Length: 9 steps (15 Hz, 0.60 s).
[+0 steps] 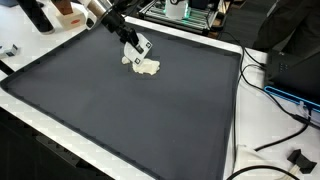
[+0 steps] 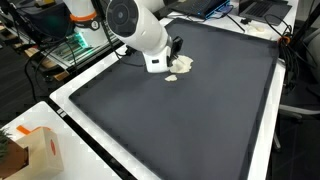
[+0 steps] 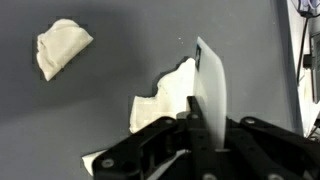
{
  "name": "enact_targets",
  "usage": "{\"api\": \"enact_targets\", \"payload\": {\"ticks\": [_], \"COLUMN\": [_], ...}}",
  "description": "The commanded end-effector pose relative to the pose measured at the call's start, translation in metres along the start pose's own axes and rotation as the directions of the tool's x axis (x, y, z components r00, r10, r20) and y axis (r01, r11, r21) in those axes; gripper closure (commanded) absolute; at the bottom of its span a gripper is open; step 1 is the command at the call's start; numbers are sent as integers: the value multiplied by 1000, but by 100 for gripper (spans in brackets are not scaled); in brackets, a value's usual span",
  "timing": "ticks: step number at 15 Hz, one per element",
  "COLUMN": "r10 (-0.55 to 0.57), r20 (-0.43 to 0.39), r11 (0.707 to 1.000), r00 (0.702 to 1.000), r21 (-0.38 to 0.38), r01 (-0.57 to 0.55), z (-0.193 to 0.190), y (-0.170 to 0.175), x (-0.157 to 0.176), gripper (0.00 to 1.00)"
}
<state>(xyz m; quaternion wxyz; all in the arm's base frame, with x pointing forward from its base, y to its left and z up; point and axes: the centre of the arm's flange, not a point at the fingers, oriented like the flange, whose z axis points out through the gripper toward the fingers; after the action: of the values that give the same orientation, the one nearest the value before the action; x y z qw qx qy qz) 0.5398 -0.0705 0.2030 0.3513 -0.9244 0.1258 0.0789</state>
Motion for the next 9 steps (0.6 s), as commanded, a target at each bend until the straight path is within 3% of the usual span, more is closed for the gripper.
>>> {"api": "enact_targets", "payload": {"ticks": [1, 9], "r10": [71, 196], "r20": [10, 1], "r11": [997, 980], "r00": [997, 981], "r21": [18, -26], "r01": [-71, -196], "z": [-1, -6], "y": [0, -8], "x": [4, 0], "gripper": [99, 99]}}
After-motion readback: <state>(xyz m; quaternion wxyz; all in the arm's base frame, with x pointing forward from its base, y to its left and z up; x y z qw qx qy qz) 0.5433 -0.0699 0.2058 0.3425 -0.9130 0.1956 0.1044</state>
